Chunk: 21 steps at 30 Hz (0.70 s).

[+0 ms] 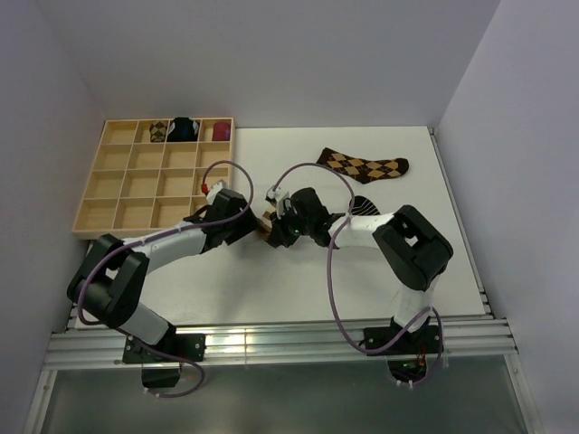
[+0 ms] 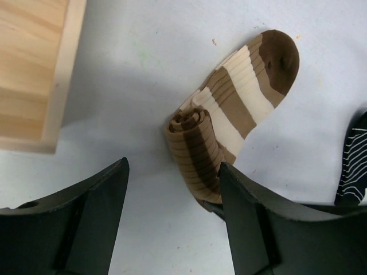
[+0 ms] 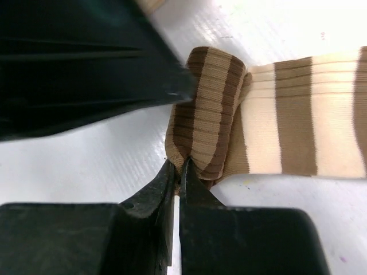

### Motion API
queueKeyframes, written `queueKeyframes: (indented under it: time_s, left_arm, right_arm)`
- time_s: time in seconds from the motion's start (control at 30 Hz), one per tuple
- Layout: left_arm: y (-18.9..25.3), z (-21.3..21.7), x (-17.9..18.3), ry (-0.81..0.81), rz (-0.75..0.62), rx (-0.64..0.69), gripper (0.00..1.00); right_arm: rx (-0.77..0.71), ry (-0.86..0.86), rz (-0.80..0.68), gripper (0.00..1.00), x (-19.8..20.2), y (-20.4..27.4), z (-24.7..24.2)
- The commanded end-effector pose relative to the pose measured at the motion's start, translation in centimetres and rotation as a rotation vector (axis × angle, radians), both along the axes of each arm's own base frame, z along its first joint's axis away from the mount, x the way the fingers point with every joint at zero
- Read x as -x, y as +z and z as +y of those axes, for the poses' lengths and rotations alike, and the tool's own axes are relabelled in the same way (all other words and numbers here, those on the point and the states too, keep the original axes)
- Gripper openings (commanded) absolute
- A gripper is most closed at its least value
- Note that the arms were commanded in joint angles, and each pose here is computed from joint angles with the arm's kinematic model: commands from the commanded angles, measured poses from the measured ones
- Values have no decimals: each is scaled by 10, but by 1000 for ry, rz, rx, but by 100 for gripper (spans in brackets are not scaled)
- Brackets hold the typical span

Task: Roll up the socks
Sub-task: Roll the sock at the center of the board.

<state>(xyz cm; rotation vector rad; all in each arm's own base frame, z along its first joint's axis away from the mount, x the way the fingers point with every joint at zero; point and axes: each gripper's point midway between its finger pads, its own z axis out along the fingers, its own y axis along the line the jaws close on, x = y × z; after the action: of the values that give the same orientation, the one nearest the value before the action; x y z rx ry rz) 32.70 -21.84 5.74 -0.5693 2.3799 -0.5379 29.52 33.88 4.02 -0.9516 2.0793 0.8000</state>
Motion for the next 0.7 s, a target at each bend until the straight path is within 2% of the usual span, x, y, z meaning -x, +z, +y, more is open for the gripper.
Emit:
queueKeyframes:
  time_s: [0.0,0.13,0.3,0.43,0.67]
  left_arm:
    - [18,4,-4,61,-76,61,70]
    - [19,1,-3,54,-93,97,70]
    - [10,-4,-5,50,-72,106,68]
    - [12,-6,-10,66,-103,138,68]
    - [0,10,-9,161,-79,101,65]
  right_arm:
    - [-117,115,204,0,23,3,12]
    - [-203,138,307,0,17,8,9]
    - [-236,169,404,0,13,8,10]
    - [-221,164,449,0,10,2,10]
    - [-230,151,509,0,3,1,13]
